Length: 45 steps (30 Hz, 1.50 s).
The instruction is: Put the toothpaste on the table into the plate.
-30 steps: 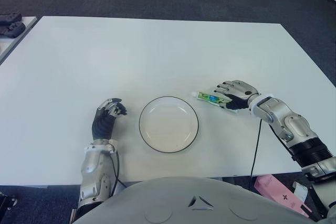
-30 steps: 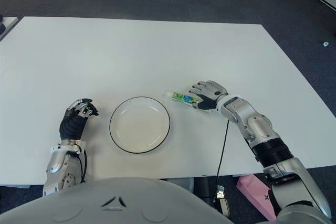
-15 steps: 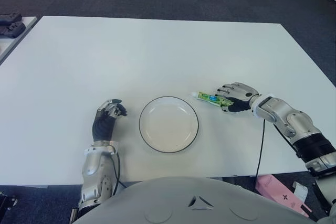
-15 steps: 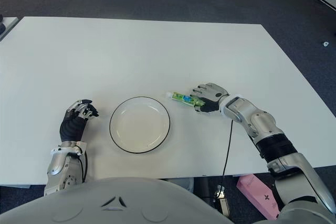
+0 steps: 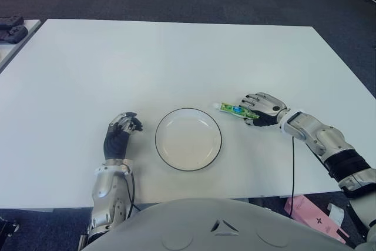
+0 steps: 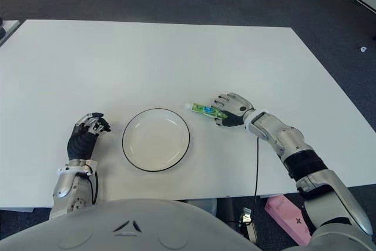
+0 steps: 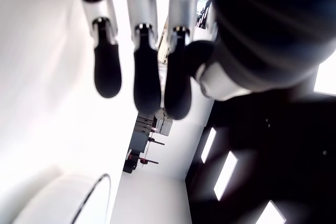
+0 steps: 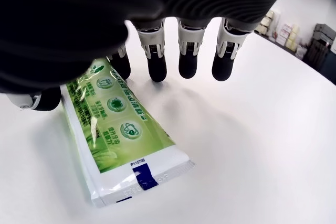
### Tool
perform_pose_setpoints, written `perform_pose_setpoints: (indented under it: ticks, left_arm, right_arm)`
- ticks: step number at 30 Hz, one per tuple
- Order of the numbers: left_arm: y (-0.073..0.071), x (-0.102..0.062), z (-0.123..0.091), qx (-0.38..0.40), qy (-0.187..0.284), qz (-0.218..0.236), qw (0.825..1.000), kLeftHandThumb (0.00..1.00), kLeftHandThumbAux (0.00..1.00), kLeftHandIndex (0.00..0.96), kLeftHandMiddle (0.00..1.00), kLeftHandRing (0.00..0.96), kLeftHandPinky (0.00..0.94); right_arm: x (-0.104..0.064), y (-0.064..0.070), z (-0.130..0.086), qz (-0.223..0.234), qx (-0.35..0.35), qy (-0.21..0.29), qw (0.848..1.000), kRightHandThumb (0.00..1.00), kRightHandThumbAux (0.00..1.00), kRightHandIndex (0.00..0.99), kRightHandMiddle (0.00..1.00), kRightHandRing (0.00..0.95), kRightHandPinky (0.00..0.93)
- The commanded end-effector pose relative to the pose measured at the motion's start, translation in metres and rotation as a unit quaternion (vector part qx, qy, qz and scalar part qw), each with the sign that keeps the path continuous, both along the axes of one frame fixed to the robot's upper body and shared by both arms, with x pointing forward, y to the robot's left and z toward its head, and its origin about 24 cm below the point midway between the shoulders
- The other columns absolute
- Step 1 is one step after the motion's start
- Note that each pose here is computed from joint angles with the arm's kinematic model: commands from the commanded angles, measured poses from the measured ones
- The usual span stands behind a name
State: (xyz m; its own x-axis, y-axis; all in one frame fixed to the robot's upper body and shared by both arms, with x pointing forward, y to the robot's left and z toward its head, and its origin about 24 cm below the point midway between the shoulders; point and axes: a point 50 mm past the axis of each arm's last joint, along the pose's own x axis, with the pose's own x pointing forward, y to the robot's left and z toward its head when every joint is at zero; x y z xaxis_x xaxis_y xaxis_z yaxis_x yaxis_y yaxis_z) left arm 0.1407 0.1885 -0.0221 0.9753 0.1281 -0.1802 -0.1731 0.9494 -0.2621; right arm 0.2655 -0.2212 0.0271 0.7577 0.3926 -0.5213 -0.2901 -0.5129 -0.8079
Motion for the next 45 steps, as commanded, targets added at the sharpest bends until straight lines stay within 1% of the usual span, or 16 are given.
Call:
perform_pose_setpoints:
  ticks: [1,8,15,22,26,27,30,32,34,36,38,39,40,41,44,45]
  left_arm:
    - [-0.001,-0.008,-0.009,-0.005,0.032,0.007,0.999,0.716,0.718,0.435,0.573,0.559,0.532]
    - [0.000,-0.009,-0.009,-0.013,0.043,0.015,0.999,0.716,0.718,0.435,0.572,0.557,0.528]
    - [0.000,-0.010,-0.009,-0.009,0.043,0.021,0.999,0.716,0.718,0.435,0.568,0.551,0.525]
    - [0.000,-0.011,-0.008,-0.008,0.044,0.024,0.999,0.716,0.718,0.434,0.563,0.546,0.523]
    - [0.000,-0.012,-0.007,-0.007,0.040,0.018,0.999,0.715,0.718,0.434,0.562,0.546,0.524]
    - [0.000,-0.012,-0.007,-0.006,0.039,0.017,0.999,0.715,0.719,0.435,0.562,0.546,0.525]
    - [0.001,-0.012,-0.007,-0.006,0.039,0.016,0.999,0.714,0.719,0.435,0.561,0.545,0.526]
    - [0.001,-0.012,-0.007,-0.006,0.039,0.016,0.999,0.714,0.719,0.435,0.561,0.545,0.526]
    - [0.001,-0.012,-0.006,-0.004,0.039,0.015,0.999,0.714,0.719,0.435,0.561,0.545,0.527]
    - [0.001,-0.013,-0.006,-0.002,0.039,0.015,0.999,0.714,0.719,0.435,0.560,0.545,0.531]
    - [0.001,-0.013,-0.006,-0.002,0.041,0.016,0.999,0.714,0.719,0.435,0.558,0.545,0.531]
    - [0.001,-0.013,-0.006,-0.003,0.043,0.017,0.999,0.714,0.719,0.435,0.554,0.543,0.527]
    - [0.001,-0.013,-0.006,-0.003,0.043,0.017,0.999,0.714,0.719,0.435,0.552,0.542,0.525]
    - [0.001,-0.013,-0.006,-0.002,0.043,0.017,0.999,0.713,0.719,0.435,0.551,0.541,0.525]
    - [0.001,-0.012,-0.006,-0.003,0.042,0.019,0.999,0.713,0.719,0.435,0.546,0.539,0.523]
    - [0.001,-0.012,-0.006,-0.003,0.043,0.021,0.999,0.713,0.719,0.435,0.544,0.538,0.522]
  right_arm:
    - [-0.011,0.010,-0.021,-0.001,-0.004,0.037,0.999,0.563,0.129,0.000,0.000,0.000,0.000]
    - [-0.014,0.017,-0.032,-0.018,0.009,0.047,0.999,0.553,0.138,0.000,0.000,0.000,0.000]
    - [-0.019,0.024,-0.055,-0.048,0.029,0.052,0.997,0.546,0.140,0.000,0.000,0.000,0.000]
    - [-0.020,0.026,-0.060,-0.087,0.072,0.037,0.993,0.535,0.140,0.000,0.000,0.000,0.000]
    - [-0.021,0.028,-0.065,-0.130,0.115,0.014,0.985,0.554,0.189,0.000,0.000,0.000,0.000]
    - [-0.021,0.028,-0.066,-0.138,0.124,0.006,0.983,0.586,0.233,0.013,0.000,0.000,0.030]
    - [-0.021,0.028,-0.068,-0.155,0.144,-0.011,0.977,0.627,0.286,0.040,0.000,0.002,0.092]
    - [-0.021,0.029,-0.069,-0.160,0.150,-0.016,0.975,0.655,0.313,0.069,0.019,0.032,0.146]
    - [-0.022,0.030,-0.071,-0.176,0.180,-0.027,0.967,0.678,0.326,0.092,0.055,0.075,0.182]
    - [-0.023,0.031,-0.072,-0.187,0.206,-0.034,0.960,0.748,0.347,0.193,0.188,0.228,0.302]
    - [-0.024,0.031,-0.073,-0.189,0.222,-0.035,0.956,0.787,0.360,0.264,0.260,0.304,0.371]
    - [-0.024,0.031,-0.073,-0.190,0.228,-0.036,0.954,0.813,0.376,0.331,0.308,0.351,0.422]
    - [-0.025,0.032,-0.073,-0.190,0.236,-0.036,0.952,0.823,0.381,0.355,0.326,0.368,0.440]
    - [-0.025,0.032,-0.073,-0.190,0.241,-0.037,0.951,0.792,0.494,0.383,0.367,0.410,0.472]
    - [-0.026,0.032,-0.072,-0.192,0.253,-0.037,0.948,0.757,0.630,0.417,0.428,0.468,0.512]
    - [-0.025,0.032,-0.072,-0.195,0.261,-0.036,0.945,0.776,0.639,0.429,0.428,0.478,0.515]
